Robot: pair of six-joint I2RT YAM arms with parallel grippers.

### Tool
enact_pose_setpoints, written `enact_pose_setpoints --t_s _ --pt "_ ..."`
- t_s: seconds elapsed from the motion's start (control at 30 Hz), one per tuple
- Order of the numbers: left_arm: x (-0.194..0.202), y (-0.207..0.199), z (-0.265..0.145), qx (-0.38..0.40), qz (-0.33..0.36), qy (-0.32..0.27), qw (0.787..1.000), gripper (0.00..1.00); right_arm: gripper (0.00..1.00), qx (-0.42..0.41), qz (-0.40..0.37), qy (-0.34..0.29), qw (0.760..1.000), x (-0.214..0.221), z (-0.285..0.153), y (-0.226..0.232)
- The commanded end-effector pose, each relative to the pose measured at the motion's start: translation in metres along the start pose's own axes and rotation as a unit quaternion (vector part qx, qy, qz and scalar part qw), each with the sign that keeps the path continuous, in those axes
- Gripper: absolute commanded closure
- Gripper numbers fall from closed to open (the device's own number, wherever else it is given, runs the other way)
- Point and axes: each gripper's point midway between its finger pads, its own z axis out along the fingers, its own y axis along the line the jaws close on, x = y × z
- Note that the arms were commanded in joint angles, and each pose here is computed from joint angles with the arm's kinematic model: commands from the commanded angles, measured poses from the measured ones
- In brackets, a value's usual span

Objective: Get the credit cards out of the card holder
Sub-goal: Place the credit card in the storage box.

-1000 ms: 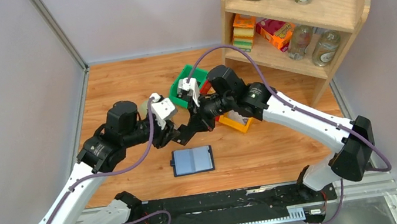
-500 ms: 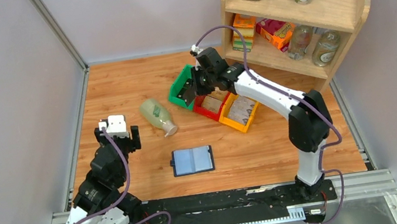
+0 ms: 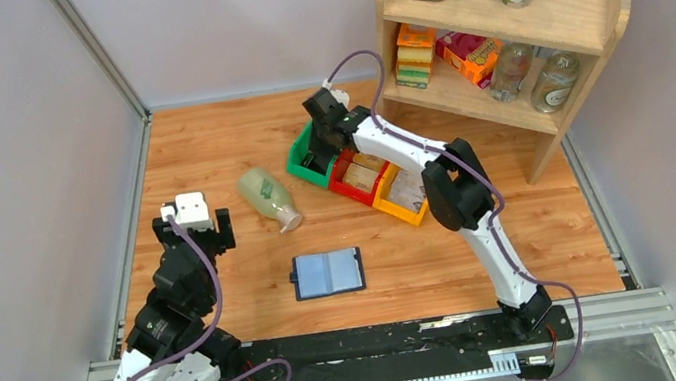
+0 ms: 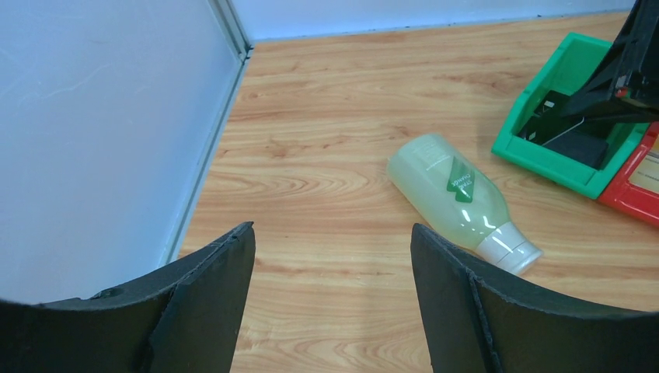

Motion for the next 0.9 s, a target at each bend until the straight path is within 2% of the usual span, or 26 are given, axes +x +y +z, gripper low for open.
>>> enact_pose_setpoints --t_s 0.0,0.13,0.27,0.5,0.63,0.7,0.87 --pt "-0.012 0.003 -0.002 -0.003 -0.020 -0.018 1.000 0.19 0.77 0.031 0.020 -0.052 0.998 -0.031 -0.016 0.000" --pt "-0.011 -0.003 -0.002 0.013 -0.023 -0.012 1.000 0.19 0.64 0.045 -0.009 -0.079 0.996 -0.041 -0.050 -0.007" --pt "-0.009 -0.016 -0.001 0.043 -0.027 0.006 0.999 0.18 0.49 0.045 -0.051 -0.104 0.992 -0.047 -0.102 -0.004" --pt "0.011 -0.052 -0.004 0.106 -0.057 0.104 0.987 0.16 0.31 0.014 -0.109 -0.061 0.992 0.012 -0.165 -0.011" --pt "0.034 -0.079 -0.016 0.157 -0.077 0.193 0.966 0.16 0.29 -0.001 -0.146 -0.019 0.989 0.068 -0.188 -0.016" --pt "0.048 -0.097 -0.027 0.192 -0.095 0.238 0.947 0.16 0.28 -0.004 -0.157 0.005 0.988 0.096 -0.193 -0.021" --pt "0.085 -0.132 -0.043 0.242 -0.145 0.317 0.905 0.16 0.34 -0.004 -0.166 0.071 0.984 0.162 -0.194 -0.036"
